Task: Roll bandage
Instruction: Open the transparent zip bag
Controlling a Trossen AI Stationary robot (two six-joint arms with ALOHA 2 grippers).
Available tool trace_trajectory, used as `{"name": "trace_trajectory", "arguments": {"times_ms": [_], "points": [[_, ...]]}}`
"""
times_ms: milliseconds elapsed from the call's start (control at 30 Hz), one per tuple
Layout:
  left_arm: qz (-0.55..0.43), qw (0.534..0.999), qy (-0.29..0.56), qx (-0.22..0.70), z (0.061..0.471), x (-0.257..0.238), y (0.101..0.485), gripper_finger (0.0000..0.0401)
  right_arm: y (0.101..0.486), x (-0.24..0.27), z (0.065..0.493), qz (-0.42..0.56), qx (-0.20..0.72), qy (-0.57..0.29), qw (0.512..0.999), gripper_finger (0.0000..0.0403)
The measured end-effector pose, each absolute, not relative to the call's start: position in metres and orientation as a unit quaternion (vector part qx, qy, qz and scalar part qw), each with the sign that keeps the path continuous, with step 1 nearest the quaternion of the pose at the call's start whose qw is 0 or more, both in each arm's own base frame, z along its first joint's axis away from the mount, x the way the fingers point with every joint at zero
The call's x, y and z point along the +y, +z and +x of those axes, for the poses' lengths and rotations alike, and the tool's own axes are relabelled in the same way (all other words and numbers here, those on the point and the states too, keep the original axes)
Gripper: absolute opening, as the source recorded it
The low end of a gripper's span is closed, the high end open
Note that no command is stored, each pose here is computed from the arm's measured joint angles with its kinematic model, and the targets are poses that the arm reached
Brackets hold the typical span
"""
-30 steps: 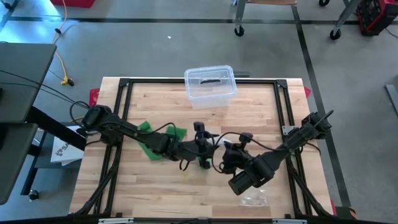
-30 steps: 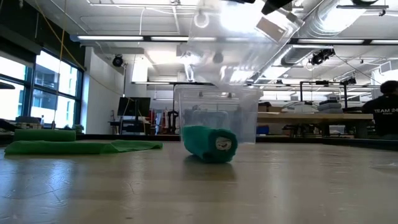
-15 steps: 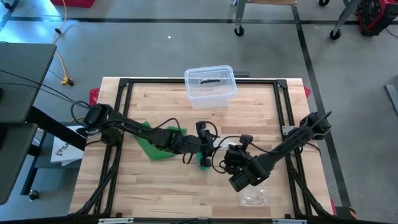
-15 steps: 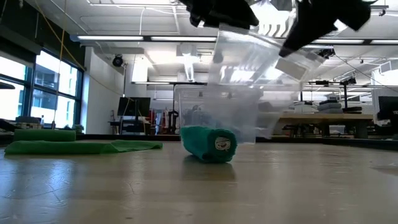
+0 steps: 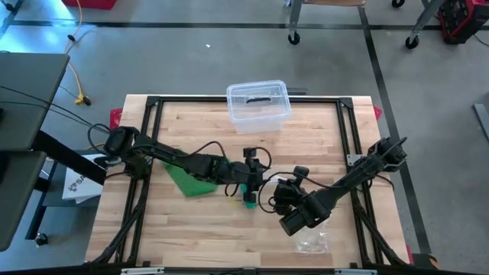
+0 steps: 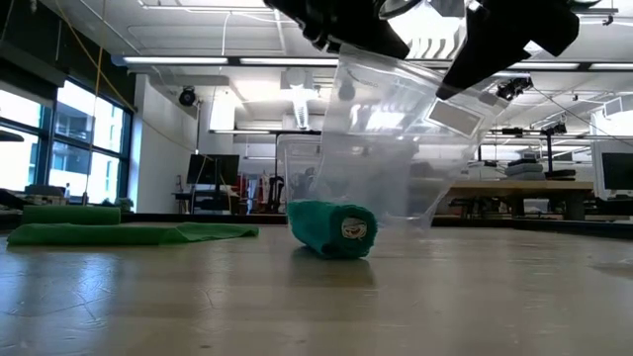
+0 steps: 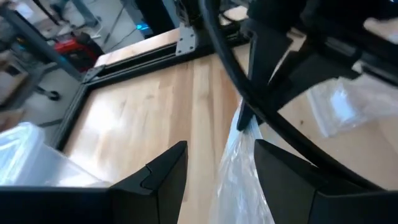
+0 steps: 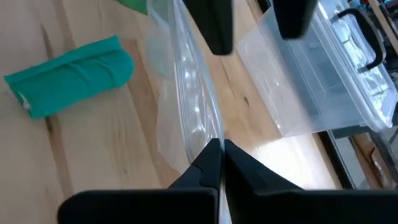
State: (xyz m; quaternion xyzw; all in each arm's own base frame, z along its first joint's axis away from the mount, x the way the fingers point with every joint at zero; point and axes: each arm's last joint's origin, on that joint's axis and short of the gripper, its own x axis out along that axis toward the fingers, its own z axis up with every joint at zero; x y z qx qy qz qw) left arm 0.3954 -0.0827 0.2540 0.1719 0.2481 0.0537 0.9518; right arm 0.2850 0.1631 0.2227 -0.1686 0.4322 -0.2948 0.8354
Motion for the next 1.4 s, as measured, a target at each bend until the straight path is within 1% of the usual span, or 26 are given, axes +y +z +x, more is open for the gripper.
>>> {"name": "trace_trajectory", "arguments": {"times_ms": [67,167,267,367,500,633,833,900,1067,1233,1400], "points": [[0.201,0.944,0.076,0.251,0.390,-0.089,0.258,0.0179,0.223,0.162,0.284,-0.164,0.434,-0.300,0.834,0.0000],[0.238,0.936,0.111,0.236,0.378,-0.096,0.276,0.0179,0.225,0.161,0.281,-0.160,0.436,-0.304,0.832,0.0000],[0.220,0.943,0.092,0.232,0.374,-0.093,0.284,0.0179,0.230,0.160,0.281,-0.153,0.428,-0.301,0.838,0.0000],[0.190,0.948,0.075,0.244,0.380,-0.082,0.276,0.0179,0.234,0.161,0.282,-0.146,0.419,-0.293,0.847,0.0000],[0.142,0.960,0.050,0.236,0.393,-0.071,0.265,0.0179,0.238,0.160,0.284,-0.142,0.412,-0.287,0.853,0.0000],[0.136,0.958,0.045,0.248,0.404,-0.068,0.247,0.0179,0.237,0.156,0.286,-0.138,0.416,-0.293,0.850,0.0000],[0.139,0.954,0.046,0.260,0.408,-0.069,0.235,0.0179,0.237,0.149,0.290,-0.135,0.428,-0.293,0.844,0.0000],[0.143,0.953,0.054,0.261,0.407,-0.069,0.235,0.0179,0.236,0.147,0.291,-0.127,0.436,-0.291,0.842,0.0000],[0.181,0.947,0.109,0.241,0.399,-0.070,0.254,0.0179,0.235,0.138,0.294,-0.106,0.467,-0.285,0.831,0.0000],[0.187,0.951,0.072,0.235,0.399,-0.070,0.258,0.0179,0.235,0.130,0.298,-0.093,0.470,-0.295,0.827,0.0000],[0.183,0.946,0.093,0.251,0.402,-0.070,0.248,0.0179,0.237,0.129,0.301,-0.086,0.464,-0.296,0.831,0.0000]]}}
